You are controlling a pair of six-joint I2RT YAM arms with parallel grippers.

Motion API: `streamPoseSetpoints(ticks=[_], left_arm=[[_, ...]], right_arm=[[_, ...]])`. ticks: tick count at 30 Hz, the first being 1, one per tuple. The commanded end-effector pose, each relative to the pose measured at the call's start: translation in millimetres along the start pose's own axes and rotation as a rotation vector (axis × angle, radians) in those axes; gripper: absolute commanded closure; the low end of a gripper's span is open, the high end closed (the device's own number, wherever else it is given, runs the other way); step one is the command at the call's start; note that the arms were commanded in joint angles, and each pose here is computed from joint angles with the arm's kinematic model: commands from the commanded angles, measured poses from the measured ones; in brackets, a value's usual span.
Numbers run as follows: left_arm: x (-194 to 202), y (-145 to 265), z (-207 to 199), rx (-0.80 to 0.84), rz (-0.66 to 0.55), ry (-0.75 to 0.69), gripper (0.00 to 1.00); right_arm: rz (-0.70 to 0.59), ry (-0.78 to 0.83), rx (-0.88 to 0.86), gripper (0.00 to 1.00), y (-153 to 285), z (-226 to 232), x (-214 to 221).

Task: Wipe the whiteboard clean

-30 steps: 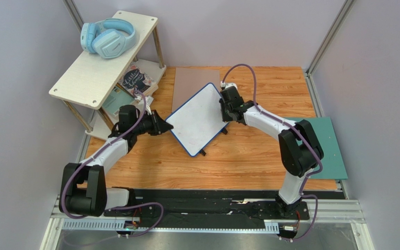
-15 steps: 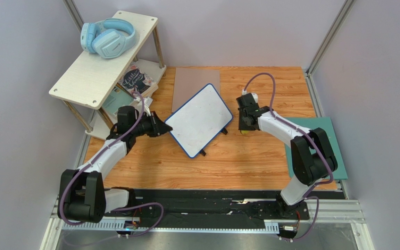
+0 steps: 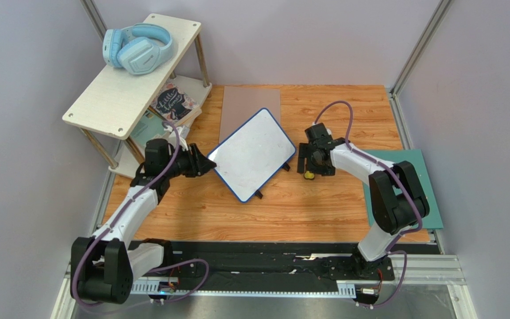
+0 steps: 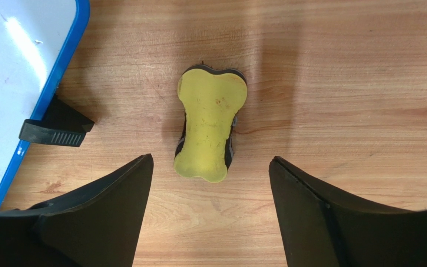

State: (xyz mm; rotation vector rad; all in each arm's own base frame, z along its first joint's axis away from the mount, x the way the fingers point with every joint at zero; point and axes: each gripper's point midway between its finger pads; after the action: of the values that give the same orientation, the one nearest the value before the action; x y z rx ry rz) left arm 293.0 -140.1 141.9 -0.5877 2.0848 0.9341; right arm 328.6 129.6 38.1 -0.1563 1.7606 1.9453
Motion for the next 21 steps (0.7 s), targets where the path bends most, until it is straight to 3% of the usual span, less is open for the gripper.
streamPoseSetpoints(ticks=[1,6,7,9,10,13,17,21], left_arm=[[-6,7,3,-0.044,-0.01,-0.035,0.52],[-13,15,-2,-0.051,-0.038,-0.042,0.43],[-14,17,-3,-0.053,-0.038,-0.042,0.4],[-19,23,-7,-0.059,-0.048,-0.052,0.39],[-20,26,-8,-0.062,-0.041,-0.047,0.39],[-25,34,-14,-0.071,-0.045,-0.044,0.39],[-31,47,-21,-0.081,-0.061,-0.039,0.38],[-37,61,-34,-0.072,-0.086,-0.052,0.37]], right_arm=[[-0.07,-0.013,-0.07,0.18,14,13,-16],[-0.122,0.02,-0.151,0.23,27,29,-26],[-0.139,0.026,-0.172,0.36,30,34,-30],[-0.155,0.029,-0.198,0.49,34,42,-33],[-0.165,0.032,-0.211,0.71,35,47,-36],[-0.134,0.049,-0.192,0.89,20,53,-41],[-0.08,0.086,-0.182,0.98,-5,64,-39],[-0.067,0.106,-0.187,0.99,-21,77,-43]])
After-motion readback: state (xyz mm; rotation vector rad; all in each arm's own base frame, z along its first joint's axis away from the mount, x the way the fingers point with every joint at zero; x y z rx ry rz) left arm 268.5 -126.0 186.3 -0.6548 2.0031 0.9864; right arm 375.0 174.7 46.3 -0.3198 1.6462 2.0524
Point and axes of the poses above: each gripper's point midway between its finger pads, its own y axis back along the fingers, its own z axis along the line the jaws close on, x = y × z, and after that the axes turned 11 degrees about -y, right-handed
